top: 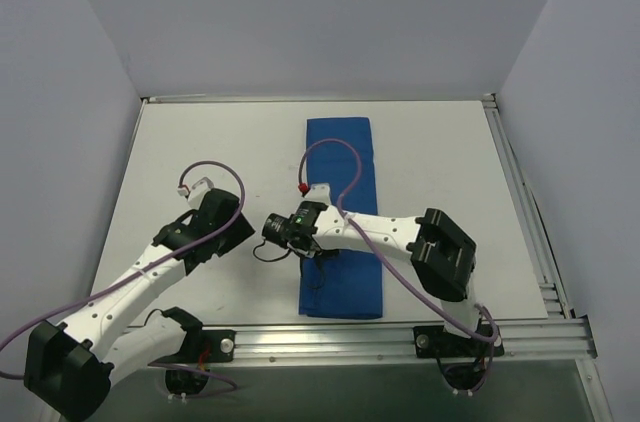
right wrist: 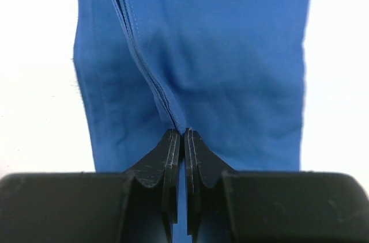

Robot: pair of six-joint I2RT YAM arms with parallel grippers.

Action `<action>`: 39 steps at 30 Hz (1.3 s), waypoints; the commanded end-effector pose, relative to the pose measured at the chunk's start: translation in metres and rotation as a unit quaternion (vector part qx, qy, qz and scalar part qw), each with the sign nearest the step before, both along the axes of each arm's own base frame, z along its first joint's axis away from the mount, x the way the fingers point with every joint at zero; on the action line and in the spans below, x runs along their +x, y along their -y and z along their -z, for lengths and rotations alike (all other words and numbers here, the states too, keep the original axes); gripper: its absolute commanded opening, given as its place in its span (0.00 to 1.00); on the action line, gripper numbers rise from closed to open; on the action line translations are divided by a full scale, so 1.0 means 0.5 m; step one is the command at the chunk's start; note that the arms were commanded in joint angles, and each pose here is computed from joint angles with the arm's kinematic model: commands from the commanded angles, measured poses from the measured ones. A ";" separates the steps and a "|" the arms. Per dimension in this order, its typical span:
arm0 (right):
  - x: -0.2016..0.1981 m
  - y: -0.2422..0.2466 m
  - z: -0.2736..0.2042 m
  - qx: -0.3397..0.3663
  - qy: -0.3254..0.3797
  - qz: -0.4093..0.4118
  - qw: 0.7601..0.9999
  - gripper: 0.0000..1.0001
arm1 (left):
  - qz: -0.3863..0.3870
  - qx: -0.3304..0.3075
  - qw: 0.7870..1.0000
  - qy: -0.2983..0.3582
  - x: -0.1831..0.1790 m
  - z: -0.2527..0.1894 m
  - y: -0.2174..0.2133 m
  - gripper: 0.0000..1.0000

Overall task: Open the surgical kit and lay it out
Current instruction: Open the surgical kit at the center of the board.

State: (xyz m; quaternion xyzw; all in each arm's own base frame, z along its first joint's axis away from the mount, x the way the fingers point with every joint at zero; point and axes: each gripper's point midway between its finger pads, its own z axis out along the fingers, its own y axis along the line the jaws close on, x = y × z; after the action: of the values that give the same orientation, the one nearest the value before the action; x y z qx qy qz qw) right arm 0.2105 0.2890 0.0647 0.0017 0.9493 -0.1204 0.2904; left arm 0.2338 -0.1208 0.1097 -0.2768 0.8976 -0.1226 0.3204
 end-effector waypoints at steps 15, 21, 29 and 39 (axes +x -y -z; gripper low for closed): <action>0.027 0.196 -0.101 -0.019 0.042 0.072 0.996 0.00 | 0.058 -0.029 0.995 0.070 0.019 -0.054 0.022 0.60; 0.030 0.187 -0.095 -0.012 0.036 0.065 0.997 0.00 | 0.070 -0.037 0.994 0.075 0.024 -0.058 0.033 0.60; 0.029 0.084 -0.074 0.026 0.021 0.001 0.999 0.00 | 0.091 -0.046 0.991 0.085 0.026 -0.065 0.044 0.60; -0.003 -0.068 -0.016 0.088 -0.022 -0.054 0.994 0.00 | 0.037 -0.033 0.997 0.065 0.020 -0.055 0.010 0.60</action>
State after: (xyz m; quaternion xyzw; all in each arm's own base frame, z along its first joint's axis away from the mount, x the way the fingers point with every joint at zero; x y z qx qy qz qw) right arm 0.2090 0.3092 0.0708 -0.0293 0.9586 -0.0483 0.2792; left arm 0.2406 -0.1340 0.1297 -0.2207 0.8903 -0.1886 0.3508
